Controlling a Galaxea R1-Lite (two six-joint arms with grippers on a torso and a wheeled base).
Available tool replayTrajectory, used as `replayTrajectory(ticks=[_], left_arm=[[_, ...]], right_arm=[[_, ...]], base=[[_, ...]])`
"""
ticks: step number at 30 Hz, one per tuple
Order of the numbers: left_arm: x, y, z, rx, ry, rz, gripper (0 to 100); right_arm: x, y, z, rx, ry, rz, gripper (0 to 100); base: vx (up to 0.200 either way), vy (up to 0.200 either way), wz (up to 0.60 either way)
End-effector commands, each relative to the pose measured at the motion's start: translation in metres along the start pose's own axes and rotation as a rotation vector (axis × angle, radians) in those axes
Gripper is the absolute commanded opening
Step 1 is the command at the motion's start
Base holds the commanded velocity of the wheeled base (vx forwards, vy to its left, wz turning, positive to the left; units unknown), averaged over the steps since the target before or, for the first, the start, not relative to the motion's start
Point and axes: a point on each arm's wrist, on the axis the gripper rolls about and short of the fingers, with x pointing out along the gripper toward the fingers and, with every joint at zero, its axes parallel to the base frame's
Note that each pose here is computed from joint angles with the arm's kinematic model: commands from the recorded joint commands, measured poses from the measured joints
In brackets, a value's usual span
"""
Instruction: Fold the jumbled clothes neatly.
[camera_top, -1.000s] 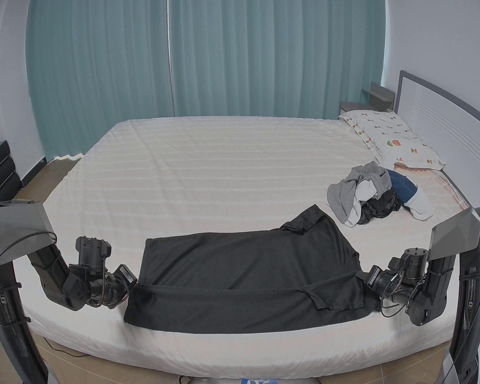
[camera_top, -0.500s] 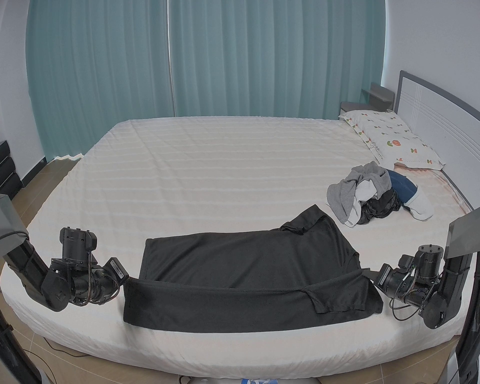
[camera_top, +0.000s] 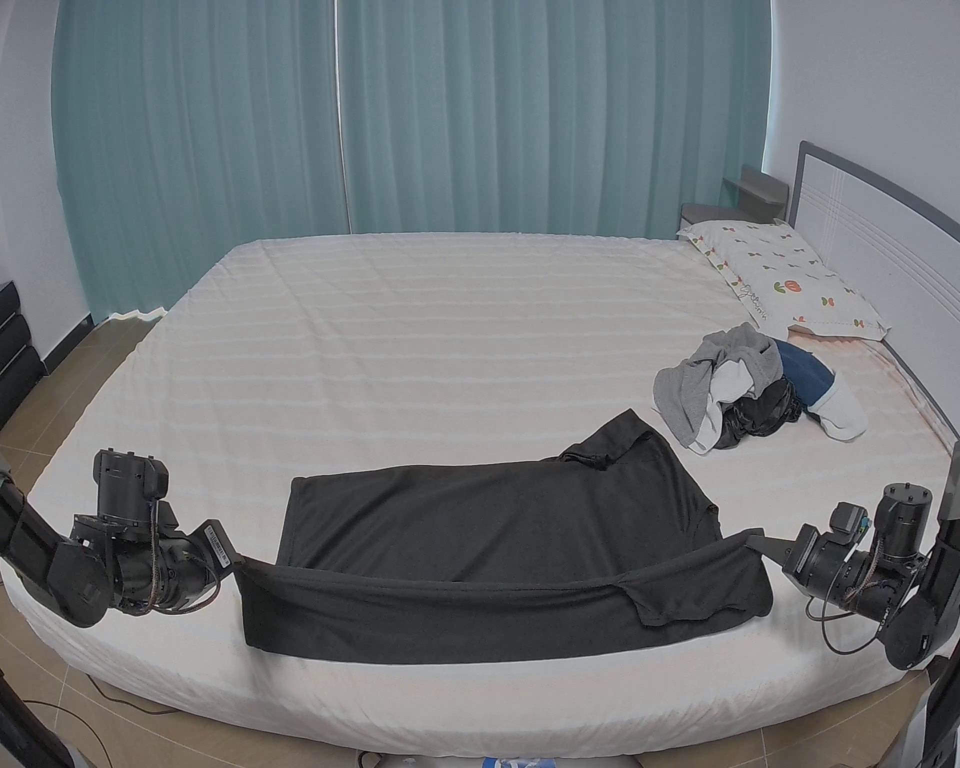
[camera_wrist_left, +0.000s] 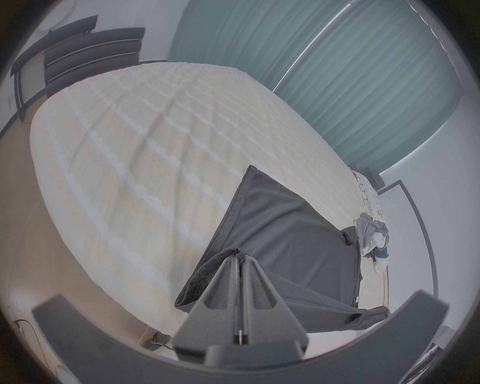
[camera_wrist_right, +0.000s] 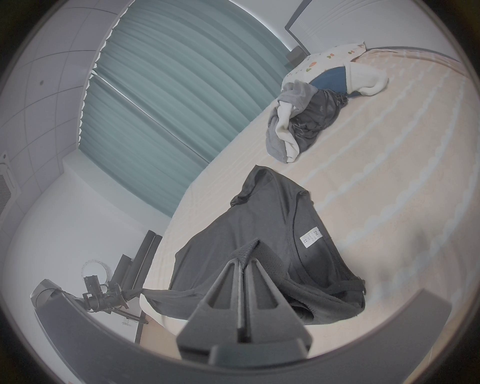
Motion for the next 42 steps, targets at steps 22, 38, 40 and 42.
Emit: replayTrajectory(ticks=[22, 38, 40, 42], left_arm=[[0.073, 0.004, 0.006, -0.151, 0.082, 0.073, 0], [0.100, 0.009, 0.001, -0.217, 0.037, 0.046, 0], [0.103, 0.009, 0.001, -0.220, 0.037, 0.048, 0], [0.103, 0.009, 0.002, -0.220, 0.036, 0.047, 0]], right_arm=[[0.054, -0.034, -0.001, -0.020, 0.029, -0.039, 0], [0.088, -0.062, -0.012, -0.001, 0.022, -0.127, 0], [0.090, -0.062, -0.013, -0.001, 0.023, -0.129, 0], [0.090, -0.062, -0.013, -0.001, 0.024, -0.128, 0]], base=[[0.000, 0.000, 0.00], [0.000, 0.000, 0.00], [0.000, 0.000, 0.00], [0.000, 0.000, 0.00]])
